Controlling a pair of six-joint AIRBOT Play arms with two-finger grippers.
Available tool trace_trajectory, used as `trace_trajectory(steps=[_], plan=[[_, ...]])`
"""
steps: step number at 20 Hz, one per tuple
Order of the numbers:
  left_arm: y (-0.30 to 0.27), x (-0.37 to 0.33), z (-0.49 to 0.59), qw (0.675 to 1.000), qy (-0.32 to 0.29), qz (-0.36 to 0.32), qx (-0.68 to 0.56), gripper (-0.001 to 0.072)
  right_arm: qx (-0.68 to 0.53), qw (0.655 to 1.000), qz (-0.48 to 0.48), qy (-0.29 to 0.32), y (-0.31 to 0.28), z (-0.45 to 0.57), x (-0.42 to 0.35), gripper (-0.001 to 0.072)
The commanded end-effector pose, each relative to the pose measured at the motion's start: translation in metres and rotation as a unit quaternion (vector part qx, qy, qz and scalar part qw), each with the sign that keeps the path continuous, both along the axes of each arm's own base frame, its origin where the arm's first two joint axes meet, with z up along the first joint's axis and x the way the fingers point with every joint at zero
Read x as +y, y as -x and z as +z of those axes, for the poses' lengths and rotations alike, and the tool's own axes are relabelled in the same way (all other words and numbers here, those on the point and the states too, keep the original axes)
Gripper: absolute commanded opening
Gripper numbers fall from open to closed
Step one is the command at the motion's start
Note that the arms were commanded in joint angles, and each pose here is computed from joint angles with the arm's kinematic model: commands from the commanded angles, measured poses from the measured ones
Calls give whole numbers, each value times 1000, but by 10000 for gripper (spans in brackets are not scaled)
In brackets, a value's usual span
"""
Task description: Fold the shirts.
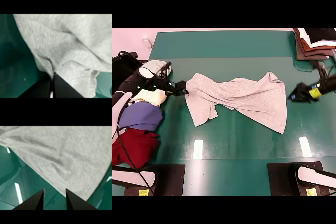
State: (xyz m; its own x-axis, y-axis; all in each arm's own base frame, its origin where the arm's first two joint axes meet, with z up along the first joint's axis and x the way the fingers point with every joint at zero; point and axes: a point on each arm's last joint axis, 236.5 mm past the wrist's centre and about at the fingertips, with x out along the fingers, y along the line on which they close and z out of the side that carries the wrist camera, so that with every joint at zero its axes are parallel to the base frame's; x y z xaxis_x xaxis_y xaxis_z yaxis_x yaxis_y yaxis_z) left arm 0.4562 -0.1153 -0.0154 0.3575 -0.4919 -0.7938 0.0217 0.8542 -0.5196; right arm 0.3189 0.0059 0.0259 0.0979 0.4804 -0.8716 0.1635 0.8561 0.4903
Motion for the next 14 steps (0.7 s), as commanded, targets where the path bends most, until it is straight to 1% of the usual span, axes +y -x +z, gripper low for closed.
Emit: trace_trajectory(steps=[1,3,5,8,10,13,14], plan=[[-2,1,36,999,-14,-21,-48,22,98,993,-61,13,63,-53,-30,481],[1,-1,38,999,-12,-24,-46,22,132,985,-107,-3,91,-77,-31,476],[3,-2,37,999,-11,-28,-42,22,140,981,-132,-27,104,-94,-17,376],[4,-2,37,999,-10,-28,-41,22,133,976,-156,-68,102,-109,13,373],[4,-3,37,999,-8,-28,-38,22,119,978,-155,-72,95,-117,29,373],[5,-3,37,999,-8,-28,-38,22,89,983,-151,-54,78,-123,39,372],[5,-3,37,999,-8,-29,-37,22,80,984,-150,-47,74,-124,40,314]])
